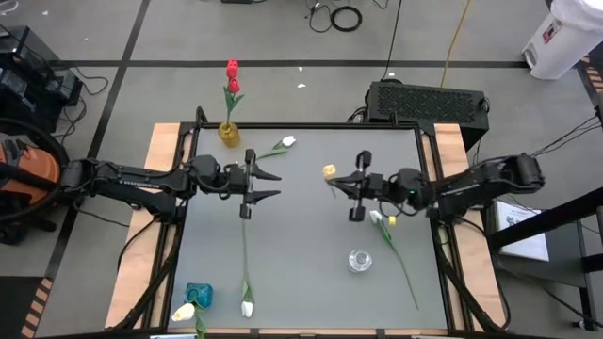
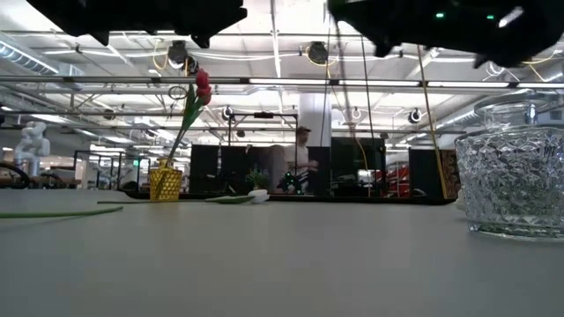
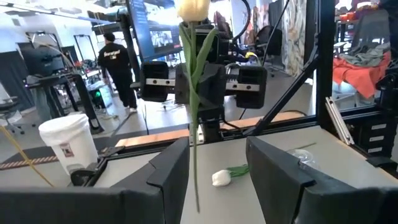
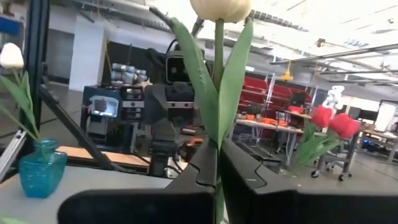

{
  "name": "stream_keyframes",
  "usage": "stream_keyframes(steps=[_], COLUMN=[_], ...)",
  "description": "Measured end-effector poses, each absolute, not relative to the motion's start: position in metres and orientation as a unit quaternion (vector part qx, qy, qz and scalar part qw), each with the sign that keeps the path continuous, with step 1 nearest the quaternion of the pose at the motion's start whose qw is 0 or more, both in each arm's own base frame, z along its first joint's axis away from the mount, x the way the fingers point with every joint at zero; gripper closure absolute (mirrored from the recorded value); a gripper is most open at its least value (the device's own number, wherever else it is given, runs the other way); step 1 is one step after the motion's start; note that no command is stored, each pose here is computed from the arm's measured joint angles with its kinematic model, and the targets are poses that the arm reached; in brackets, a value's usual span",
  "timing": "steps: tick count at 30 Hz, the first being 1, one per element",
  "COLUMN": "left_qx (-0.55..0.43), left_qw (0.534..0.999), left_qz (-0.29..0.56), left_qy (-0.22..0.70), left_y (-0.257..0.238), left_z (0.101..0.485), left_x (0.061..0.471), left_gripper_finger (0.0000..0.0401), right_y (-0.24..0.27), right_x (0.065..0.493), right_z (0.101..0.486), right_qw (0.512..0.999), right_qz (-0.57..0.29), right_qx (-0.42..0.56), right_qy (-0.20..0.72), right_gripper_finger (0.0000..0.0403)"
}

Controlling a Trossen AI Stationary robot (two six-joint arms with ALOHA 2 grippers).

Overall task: Sort flowers into vase by color
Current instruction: Put the yellow tulip into the blue vase

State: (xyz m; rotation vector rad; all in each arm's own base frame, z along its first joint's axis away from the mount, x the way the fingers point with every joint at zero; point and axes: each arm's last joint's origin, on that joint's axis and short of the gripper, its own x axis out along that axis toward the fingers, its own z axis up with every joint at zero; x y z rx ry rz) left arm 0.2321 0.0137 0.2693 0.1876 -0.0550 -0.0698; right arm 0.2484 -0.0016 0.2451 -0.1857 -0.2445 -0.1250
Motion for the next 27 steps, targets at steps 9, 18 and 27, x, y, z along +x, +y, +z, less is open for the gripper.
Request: stream_keyframes(steps=[9, 18, 27], left_qx=[0.085, 0.084, 0.083], left_qw=[0.996, 0.996, 0.995], left_qz=[-0.036, -0.037, -0.047], left_qy=[-0.02, -0.021, -0.021], left_y=[0.014, 0.013, 0.009], left_z=[0.268, 0.268, 0.268], left_x=[0.232, 0.232, 0.232], left_gripper_finger=[0.0235, 0.0234, 0.0235], right_y=[-0.009, -0.009, -0.008], right_x=[0.301, 0.344, 0.368], right_z=[0.246, 0.245, 0.237], right_qw=[0.989, 0.988, 0.989], right_qz=[-0.021, 0.017, 0.044], right_qx=[-0.099, -0.095, -0.08], right_qy=[-0.108, -0.119, -0.116], right_gripper_finger=[0.0403, 0.0403, 0.0403])
